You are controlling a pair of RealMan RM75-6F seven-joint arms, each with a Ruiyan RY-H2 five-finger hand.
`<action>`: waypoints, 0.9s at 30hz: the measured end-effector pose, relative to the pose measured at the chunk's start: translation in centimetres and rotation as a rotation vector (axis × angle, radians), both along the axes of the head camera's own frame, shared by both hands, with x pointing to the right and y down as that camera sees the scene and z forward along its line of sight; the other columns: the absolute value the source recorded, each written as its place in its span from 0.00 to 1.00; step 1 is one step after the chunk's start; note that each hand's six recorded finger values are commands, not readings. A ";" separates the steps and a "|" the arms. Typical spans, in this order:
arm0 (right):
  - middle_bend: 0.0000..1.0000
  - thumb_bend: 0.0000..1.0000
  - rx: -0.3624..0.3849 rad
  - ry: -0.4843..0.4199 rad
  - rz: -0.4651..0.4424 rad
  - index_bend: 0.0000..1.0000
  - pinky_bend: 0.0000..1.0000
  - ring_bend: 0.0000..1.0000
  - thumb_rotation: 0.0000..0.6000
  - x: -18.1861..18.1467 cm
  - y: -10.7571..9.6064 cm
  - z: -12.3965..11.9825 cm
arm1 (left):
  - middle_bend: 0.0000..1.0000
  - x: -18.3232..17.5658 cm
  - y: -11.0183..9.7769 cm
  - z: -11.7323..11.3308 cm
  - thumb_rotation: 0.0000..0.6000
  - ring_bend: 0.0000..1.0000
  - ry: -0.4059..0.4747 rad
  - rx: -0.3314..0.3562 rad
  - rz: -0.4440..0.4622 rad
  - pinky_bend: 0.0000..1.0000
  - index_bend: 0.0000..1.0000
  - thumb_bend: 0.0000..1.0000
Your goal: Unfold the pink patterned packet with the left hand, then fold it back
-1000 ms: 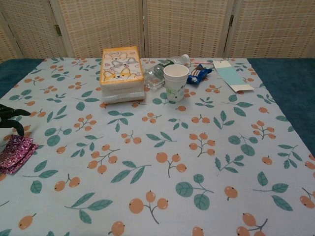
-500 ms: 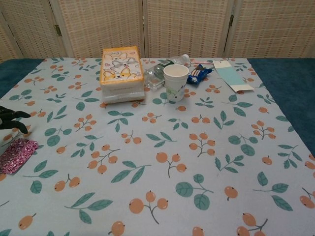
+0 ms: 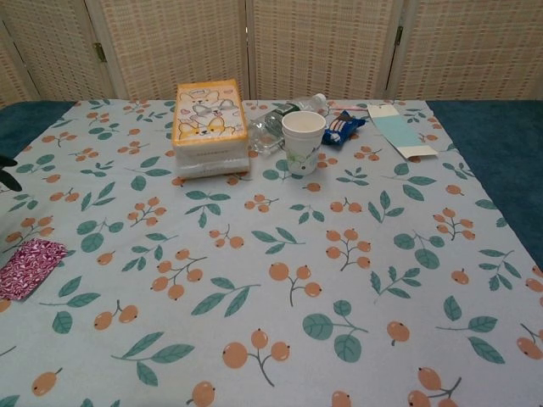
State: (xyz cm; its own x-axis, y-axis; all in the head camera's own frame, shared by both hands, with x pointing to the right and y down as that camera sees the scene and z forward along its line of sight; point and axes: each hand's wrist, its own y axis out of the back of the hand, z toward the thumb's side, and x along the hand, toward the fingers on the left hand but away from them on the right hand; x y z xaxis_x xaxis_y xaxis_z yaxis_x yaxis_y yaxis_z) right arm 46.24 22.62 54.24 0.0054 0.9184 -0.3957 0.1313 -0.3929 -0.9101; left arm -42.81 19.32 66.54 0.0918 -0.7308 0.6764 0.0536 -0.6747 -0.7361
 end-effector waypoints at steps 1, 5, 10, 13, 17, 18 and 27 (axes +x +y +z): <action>0.09 0.48 -0.001 0.000 -0.004 0.19 0.00 0.03 1.00 0.0 -0.2 0.0 | 0.00 -0.6 -0.2 -0.6 0.90 0.00 0.007 0.022 -0.043 0.00 0.21 0.21; 0.09 0.48 -0.017 -0.016 -0.016 0.19 0.00 0.02 1.00 -0.1 -0.6 0.2 | 0.00 -2.6 -0.6 -2.8 0.95 0.00 0.022 0.098 -0.162 0.00 0.21 0.22; 0.09 0.48 -0.032 -0.030 -0.033 0.19 0.00 0.02 1.00 -0.2 -1.1 0.4 | 0.00 -4.6 0.3 -5.6 0.96 0.00 0.021 0.174 -0.253 0.00 0.22 0.22; 0.09 0.48 -0.032 -0.051 -0.026 0.19 0.00 0.02 1.00 -0.1 -1.0 0.3 | 0.00 -5.1 0.9 -6.8 0.98 0.00 0.013 0.219 -0.270 0.00 0.22 0.22; 0.09 0.48 -0.037 -0.085 -0.008 0.19 0.00 0.02 1.00 0.2 -0.7 0.0 | 0.00 -5.3 2.4 -8.2 1.00 0.00 0.011 0.258 -0.264 0.00 0.22 0.22; 0.09 0.48 -0.037 -0.090 -0.004 0.19 0.00 0.02 1.00 0.3 -0.6 -0.1 | 0.00 -5.3 2.9 -8.5 1.00 0.00 0.013 0.260 -0.260 0.00 0.22 0.22; 0.09 0.48 -0.044 -0.124 -0.008 0.19 0.00 0.02 1.00 0.3 0.1 -0.5 | 0.00 -3.2 5.4 -10.4 1.00 0.00 0.066 0.268 -0.219 0.00 0.23 0.22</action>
